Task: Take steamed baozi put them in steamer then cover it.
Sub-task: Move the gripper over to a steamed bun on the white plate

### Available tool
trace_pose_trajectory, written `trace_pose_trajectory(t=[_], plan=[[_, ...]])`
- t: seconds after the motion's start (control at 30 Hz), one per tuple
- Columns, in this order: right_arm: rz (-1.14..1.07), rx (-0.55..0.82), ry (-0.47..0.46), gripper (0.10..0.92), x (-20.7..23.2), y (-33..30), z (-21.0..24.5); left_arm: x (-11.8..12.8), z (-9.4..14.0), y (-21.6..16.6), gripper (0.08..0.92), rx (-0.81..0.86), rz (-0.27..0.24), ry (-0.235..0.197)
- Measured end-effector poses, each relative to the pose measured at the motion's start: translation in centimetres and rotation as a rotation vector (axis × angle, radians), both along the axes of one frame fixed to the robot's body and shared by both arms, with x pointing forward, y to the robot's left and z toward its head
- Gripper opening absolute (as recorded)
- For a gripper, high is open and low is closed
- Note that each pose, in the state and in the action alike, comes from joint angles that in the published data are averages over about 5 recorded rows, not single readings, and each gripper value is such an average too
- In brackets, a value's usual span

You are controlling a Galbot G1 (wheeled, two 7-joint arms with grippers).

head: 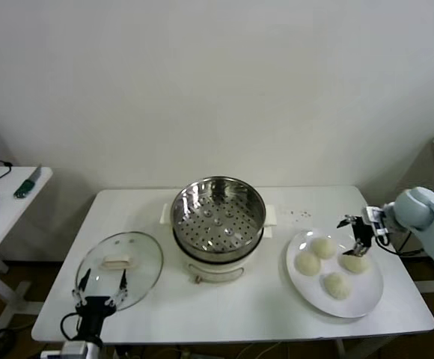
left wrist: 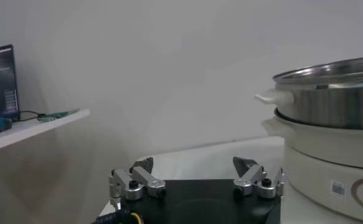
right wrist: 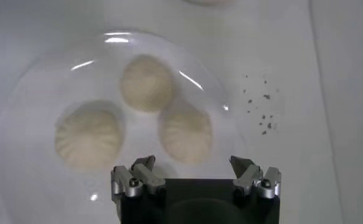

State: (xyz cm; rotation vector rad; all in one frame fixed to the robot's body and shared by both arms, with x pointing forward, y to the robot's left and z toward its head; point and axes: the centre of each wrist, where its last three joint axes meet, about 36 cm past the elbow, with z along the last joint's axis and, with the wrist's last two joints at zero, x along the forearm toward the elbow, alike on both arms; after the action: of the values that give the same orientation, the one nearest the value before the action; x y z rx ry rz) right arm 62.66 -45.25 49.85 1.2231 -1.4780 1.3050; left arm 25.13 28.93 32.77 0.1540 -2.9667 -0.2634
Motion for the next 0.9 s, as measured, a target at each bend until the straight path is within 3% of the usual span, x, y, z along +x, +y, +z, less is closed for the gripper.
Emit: trace_pose_trajectory(t=[0.4,0.9], plan=[[0.024,-0.062,0.101,0.823,3.0,3.1,-3.1,-0.1,-0.2,0.9,0.823,-0.001,0.006,0.014],[0.066,-0.093,0.135,0.823,4.8,5.7,-5.2,0.2,-0.5,1.1,0.823,-0.007,0.008,0.017]])
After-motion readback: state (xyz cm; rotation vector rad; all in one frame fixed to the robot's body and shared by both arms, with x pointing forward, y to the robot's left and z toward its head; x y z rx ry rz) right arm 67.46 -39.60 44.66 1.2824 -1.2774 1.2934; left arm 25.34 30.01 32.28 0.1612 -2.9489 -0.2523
